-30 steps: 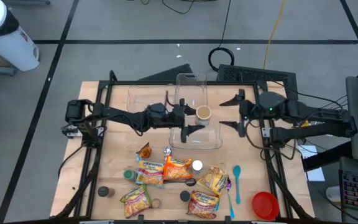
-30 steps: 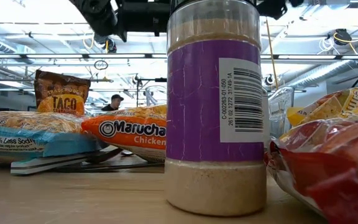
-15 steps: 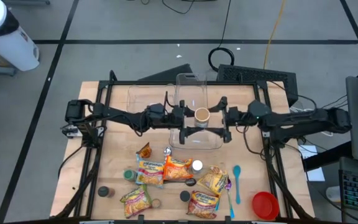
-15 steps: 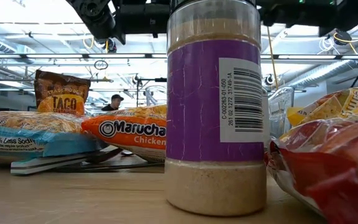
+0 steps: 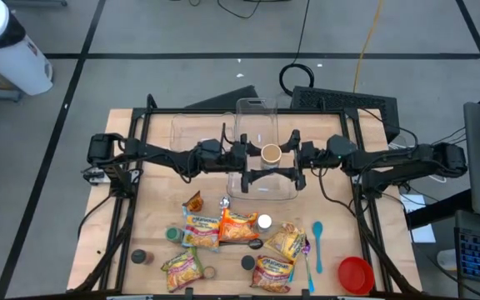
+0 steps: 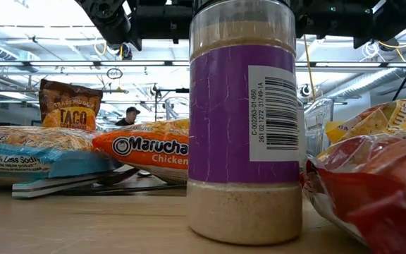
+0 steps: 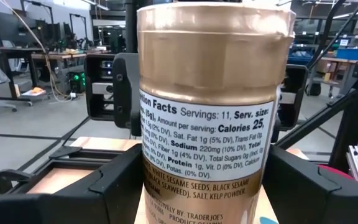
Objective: Pick & Place Food Item
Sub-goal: Put the gold seasoning bottle into the top left transparent container
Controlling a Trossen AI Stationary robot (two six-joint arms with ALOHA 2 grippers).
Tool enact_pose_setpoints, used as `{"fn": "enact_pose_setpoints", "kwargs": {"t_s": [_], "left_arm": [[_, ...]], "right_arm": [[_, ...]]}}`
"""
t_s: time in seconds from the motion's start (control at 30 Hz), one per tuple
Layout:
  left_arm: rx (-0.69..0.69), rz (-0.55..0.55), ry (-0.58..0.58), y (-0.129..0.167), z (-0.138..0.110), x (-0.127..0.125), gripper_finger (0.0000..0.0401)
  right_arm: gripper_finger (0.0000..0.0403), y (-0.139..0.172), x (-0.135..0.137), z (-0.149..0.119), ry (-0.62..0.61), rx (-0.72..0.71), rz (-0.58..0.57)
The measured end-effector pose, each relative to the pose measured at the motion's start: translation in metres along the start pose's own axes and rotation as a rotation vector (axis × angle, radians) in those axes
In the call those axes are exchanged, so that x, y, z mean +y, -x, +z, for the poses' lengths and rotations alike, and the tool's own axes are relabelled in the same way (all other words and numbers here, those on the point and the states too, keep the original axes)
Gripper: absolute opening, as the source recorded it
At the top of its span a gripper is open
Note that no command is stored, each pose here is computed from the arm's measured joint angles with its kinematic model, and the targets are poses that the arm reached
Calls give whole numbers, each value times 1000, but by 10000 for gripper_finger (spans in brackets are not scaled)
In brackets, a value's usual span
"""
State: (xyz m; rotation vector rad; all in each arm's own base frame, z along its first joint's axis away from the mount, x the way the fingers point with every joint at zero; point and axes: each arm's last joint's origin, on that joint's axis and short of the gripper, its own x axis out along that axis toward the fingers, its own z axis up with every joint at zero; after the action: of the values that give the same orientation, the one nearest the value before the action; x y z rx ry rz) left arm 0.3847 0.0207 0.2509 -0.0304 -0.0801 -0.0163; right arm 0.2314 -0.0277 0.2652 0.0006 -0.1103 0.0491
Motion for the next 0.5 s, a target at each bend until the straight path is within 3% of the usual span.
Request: {"fn": "enact_pose_setpoints", "kwargs": {"t_s": [0.13, 0.3, 0.5], "left_arm": [[15, 7, 33, 0, -1, -2, 281], [169, 43, 86, 10, 7, -9, 381], [317, 104, 40, 42, 40, -19, 317]], "right_arm": [[263, 0, 0, 0, -9, 1, 1], [263, 0, 0, -2, 6, 16, -5], [263, 0, 0, -4, 2, 36, -4]]}}
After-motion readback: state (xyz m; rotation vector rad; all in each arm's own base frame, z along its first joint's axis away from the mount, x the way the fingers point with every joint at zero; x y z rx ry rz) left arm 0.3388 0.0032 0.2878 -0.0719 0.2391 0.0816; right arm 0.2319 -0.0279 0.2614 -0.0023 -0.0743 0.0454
